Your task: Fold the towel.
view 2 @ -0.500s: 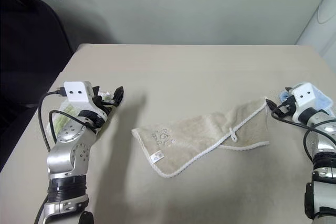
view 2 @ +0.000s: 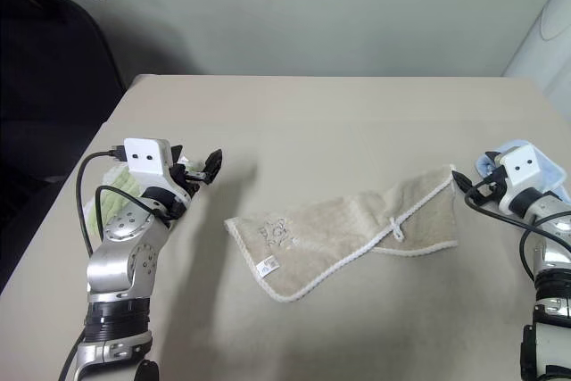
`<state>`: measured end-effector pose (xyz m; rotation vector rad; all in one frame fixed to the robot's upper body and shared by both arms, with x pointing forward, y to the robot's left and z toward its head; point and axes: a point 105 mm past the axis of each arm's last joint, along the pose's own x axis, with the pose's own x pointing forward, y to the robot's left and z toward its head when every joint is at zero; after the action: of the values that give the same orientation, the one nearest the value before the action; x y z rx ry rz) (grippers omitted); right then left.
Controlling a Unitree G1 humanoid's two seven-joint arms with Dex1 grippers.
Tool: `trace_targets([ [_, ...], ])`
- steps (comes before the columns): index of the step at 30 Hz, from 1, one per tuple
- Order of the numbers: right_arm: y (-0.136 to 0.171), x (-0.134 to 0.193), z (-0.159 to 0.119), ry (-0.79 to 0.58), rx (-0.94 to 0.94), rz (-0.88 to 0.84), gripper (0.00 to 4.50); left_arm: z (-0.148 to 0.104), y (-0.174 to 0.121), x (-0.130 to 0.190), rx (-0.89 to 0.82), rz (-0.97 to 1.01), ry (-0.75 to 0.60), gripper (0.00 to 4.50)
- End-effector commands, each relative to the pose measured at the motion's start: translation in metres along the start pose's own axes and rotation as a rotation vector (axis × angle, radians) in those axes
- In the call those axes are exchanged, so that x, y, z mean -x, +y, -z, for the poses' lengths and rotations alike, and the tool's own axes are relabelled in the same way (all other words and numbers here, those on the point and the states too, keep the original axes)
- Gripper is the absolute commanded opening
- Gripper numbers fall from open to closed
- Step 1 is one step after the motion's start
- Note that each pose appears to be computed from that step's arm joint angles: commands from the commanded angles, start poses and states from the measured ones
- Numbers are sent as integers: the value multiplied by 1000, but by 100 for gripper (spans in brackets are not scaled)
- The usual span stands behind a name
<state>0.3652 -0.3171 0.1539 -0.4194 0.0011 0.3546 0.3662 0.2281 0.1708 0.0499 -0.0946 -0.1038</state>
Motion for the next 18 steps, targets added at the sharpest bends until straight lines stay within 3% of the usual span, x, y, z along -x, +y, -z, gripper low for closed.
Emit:
trace_targets([
  [1,-15,11,-14,-29,65,33,450,-12,-9,-2,-41,47,-48,431],
  [14,-26,-3,-24,113,521,-67,450,-14,-66,19,-202,487,-28,431],
  [18,-15,-10,-18,174,686,-188,450,0,-99,57,-236,836,60,431],
])
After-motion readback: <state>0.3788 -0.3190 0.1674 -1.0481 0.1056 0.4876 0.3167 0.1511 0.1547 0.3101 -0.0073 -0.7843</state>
